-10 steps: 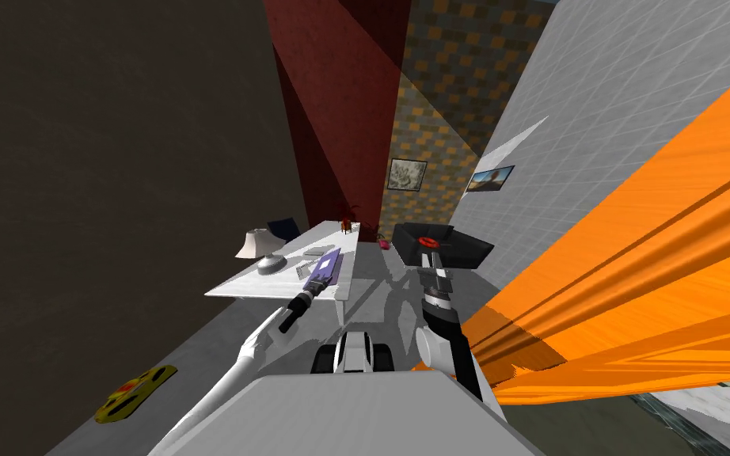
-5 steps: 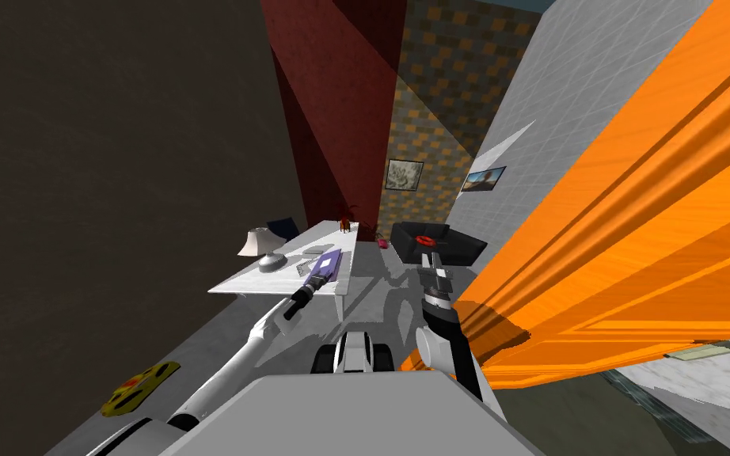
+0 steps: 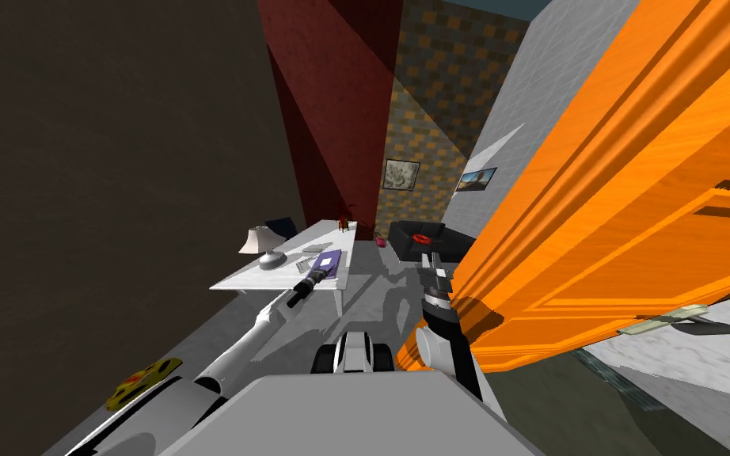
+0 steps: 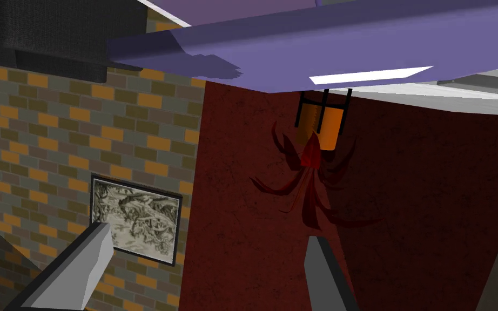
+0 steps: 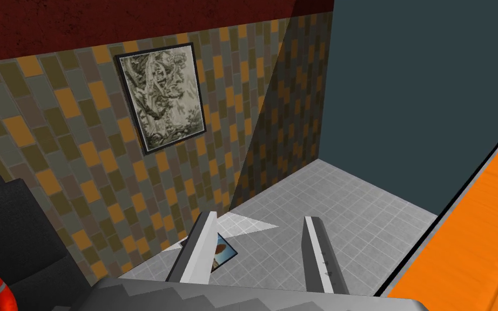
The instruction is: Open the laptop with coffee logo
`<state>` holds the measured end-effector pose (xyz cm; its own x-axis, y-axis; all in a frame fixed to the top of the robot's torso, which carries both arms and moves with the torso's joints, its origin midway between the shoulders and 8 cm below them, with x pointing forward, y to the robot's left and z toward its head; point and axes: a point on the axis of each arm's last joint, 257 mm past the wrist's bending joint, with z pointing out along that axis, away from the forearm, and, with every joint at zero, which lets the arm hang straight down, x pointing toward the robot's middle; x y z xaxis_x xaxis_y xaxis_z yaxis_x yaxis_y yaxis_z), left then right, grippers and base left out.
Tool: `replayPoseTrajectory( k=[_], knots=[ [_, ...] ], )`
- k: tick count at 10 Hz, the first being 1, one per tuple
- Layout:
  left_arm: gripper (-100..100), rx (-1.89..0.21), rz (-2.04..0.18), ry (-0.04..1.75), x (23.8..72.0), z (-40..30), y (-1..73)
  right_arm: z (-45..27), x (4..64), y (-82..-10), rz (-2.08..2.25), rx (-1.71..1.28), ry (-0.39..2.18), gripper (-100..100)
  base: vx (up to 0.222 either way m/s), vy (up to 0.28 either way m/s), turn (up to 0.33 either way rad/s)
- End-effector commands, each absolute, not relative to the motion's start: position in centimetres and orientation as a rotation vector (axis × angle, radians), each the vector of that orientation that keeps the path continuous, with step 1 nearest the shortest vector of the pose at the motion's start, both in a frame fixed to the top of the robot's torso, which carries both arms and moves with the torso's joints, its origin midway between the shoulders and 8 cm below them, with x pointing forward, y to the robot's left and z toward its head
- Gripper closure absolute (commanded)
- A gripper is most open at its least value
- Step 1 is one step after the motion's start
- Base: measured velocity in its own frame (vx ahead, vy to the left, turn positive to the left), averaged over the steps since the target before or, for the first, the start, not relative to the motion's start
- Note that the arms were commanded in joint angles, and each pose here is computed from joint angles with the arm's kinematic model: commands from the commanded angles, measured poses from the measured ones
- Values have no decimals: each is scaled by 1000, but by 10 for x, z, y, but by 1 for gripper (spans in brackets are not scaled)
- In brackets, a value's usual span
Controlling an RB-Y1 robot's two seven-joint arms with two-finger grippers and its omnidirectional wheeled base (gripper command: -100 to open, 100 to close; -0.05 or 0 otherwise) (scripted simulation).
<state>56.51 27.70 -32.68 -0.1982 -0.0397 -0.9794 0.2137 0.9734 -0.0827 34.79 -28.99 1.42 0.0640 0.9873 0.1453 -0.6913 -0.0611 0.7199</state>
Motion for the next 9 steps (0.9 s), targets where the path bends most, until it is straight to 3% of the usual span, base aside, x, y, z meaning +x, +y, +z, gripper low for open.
replayPoseTrajectory(
  k=[1,9],
  knots=[
    [-100,122,-216,1777,570,-334,285,14,348,-290,1471,759,504,0,0,0,0],
    [-100,89,-170,1743,629,-290,319,14,348,-290,1471,759,503,0,-73,-20,-36]
  ],
)
